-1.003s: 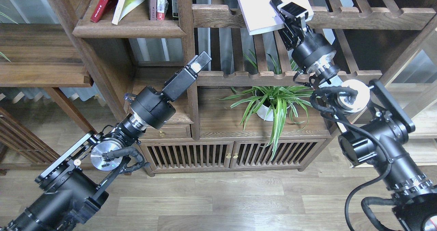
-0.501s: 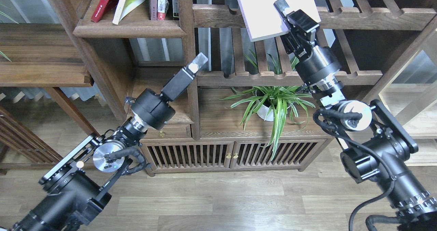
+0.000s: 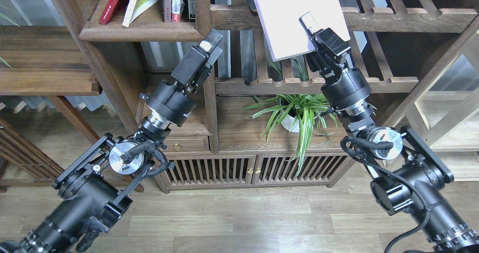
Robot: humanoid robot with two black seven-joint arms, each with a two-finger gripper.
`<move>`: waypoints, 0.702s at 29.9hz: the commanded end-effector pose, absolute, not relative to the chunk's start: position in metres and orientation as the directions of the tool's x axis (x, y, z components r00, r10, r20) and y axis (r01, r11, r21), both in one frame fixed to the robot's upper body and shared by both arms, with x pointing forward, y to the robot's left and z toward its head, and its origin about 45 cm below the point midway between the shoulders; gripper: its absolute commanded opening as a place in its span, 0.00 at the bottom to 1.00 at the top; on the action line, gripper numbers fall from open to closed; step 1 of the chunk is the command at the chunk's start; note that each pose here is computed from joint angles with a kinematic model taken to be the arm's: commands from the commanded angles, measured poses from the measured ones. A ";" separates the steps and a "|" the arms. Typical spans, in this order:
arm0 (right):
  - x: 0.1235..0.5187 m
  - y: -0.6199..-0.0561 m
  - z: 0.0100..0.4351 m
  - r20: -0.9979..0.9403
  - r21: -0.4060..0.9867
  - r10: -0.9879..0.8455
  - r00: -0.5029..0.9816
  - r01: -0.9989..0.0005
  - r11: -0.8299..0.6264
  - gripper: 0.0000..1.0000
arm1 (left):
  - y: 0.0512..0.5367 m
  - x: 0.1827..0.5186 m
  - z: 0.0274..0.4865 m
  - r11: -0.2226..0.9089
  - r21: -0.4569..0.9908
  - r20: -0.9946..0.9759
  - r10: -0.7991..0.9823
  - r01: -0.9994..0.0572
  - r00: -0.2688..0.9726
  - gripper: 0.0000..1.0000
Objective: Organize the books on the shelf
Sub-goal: 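Pull the white book down and grasp it with the left gripper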
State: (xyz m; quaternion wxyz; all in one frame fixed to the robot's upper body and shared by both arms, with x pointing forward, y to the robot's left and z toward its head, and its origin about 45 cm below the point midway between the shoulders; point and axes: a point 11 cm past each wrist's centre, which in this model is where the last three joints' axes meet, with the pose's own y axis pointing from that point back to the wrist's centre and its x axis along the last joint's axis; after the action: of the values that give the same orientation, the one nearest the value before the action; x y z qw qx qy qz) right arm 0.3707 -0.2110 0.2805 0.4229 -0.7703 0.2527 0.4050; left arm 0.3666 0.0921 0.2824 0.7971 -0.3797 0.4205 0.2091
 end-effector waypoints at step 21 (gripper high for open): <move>0.355 -0.153 0.263 -0.863 -0.436 0.060 0.502 -0.679 -0.591 0.04 | 0.088 0.376 0.308 0.733 -0.412 -0.800 -0.006 -0.542 0.600 0.97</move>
State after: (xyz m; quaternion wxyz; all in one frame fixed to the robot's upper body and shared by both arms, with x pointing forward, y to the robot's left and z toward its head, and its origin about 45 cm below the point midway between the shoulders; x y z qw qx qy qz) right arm 0.3561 -0.1546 0.2645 0.4073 -0.7656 0.2031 0.4547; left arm 0.3705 0.0830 0.3027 0.8308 -0.3242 0.4242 0.1571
